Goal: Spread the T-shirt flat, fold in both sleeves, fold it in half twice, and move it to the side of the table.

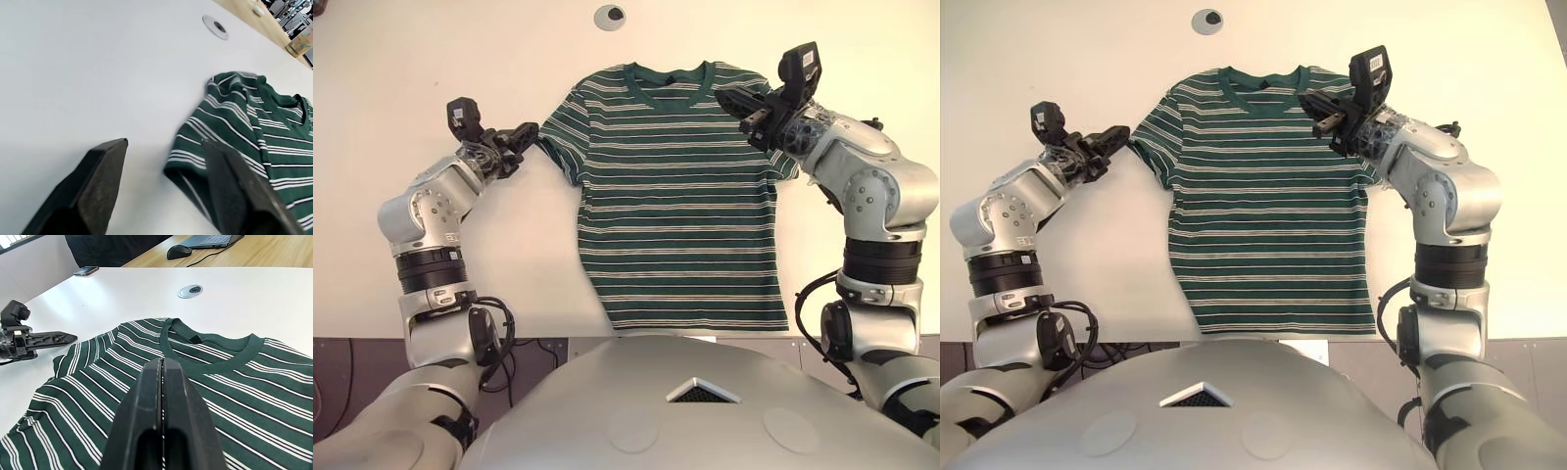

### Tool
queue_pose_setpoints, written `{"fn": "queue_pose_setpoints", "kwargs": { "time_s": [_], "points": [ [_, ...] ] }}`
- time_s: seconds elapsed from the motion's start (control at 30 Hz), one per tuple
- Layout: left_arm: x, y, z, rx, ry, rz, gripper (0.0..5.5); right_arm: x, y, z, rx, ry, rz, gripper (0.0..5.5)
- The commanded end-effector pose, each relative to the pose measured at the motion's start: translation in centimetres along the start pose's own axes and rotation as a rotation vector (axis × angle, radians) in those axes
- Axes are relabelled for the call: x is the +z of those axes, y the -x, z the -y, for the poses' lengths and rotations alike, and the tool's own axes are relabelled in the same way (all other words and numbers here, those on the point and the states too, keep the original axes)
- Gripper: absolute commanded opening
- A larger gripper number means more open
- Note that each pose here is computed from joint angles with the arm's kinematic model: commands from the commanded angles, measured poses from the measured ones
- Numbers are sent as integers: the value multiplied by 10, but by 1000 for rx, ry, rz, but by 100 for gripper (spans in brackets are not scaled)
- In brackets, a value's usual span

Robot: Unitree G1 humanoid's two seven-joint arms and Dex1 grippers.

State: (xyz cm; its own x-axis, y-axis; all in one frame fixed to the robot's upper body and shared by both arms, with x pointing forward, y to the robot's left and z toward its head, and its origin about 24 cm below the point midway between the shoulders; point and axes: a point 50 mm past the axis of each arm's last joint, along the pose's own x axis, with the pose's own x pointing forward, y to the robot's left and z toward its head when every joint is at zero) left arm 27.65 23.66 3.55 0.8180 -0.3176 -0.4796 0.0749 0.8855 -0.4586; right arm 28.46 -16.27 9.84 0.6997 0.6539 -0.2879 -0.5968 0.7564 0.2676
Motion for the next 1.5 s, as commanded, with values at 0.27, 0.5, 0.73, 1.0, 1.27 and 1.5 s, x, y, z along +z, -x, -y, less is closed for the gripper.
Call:
{"fn": "queue_pose_setpoints", "kwargs": {
  "time_s": [0.27, 0.5, 0.73, 1.0, 1.27, 1.5],
  "points": [
    [-15, -12, 11, -9, -9, -55, 162, -2, -4, -6, 9, -5, 10, 0],
    [-8, -13, 11, 14, -33, -24, 55, -1, -4, -5, -1, -7, 19, 0],
    [-2, -14, 7, 43, -50, 1, 2, 1, -3, 0, -26, -12, 31, 0],
    [41, -14, -7, 107, -201, 78, 2, 2, -3, 3, -53, -15, 44, 0],
    [54, -22, 40, -29, -360, 41, 2, 3, -4, 4, -56, -15, 48, 0],
    [33, -28, 86, -125, -398, -28, 2, -1, -4, 1, -66, -28, 56, 0]
  ]
}}
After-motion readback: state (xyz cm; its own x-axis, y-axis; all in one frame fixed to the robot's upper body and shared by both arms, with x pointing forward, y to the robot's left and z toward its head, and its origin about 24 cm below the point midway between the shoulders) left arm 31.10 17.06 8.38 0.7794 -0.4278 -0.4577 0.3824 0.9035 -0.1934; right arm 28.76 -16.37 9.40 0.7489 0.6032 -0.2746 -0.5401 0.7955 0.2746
